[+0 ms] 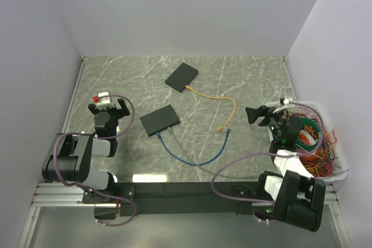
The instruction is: Insert the plug into the switch port
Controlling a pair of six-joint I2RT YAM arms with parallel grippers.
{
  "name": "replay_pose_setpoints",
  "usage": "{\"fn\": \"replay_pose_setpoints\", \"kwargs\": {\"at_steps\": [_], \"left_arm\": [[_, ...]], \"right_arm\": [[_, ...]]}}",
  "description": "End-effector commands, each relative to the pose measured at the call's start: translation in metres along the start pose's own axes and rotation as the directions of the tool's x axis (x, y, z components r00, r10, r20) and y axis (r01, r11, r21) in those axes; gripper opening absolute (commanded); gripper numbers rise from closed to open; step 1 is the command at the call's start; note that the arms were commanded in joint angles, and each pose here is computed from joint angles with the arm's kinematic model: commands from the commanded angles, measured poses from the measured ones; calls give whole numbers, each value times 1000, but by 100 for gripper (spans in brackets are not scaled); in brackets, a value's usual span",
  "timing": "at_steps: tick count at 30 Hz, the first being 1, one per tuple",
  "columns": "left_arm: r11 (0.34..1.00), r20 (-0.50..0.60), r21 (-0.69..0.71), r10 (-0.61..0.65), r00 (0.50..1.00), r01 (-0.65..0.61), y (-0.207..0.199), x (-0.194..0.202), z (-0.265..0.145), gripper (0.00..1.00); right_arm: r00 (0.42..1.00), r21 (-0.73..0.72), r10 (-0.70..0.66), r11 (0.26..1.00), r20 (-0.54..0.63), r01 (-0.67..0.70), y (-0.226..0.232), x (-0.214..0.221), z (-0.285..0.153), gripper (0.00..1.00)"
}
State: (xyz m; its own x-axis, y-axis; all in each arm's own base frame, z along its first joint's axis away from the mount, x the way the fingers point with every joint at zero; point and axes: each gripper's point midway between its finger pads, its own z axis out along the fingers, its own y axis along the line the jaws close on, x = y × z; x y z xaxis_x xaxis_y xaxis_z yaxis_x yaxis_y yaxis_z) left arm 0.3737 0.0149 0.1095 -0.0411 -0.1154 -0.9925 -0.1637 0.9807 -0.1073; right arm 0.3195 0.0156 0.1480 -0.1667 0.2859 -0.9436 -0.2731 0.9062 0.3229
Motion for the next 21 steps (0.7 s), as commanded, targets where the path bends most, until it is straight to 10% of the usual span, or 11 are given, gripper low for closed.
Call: {"fn": "replay_pose_setpoints", "kwargs": {"at_steps": [1,21], "left_arm": [[999,63,25,-22,998,20,-5,-18,6,99],[999,65,28,-22,998,20,-6,-20,6,99]], "right_arm": [[967,45,-103,994,233,95,-5,-36,-8,100],[983,-140,-183,973,0,181,-2,-4,56,100]]}}
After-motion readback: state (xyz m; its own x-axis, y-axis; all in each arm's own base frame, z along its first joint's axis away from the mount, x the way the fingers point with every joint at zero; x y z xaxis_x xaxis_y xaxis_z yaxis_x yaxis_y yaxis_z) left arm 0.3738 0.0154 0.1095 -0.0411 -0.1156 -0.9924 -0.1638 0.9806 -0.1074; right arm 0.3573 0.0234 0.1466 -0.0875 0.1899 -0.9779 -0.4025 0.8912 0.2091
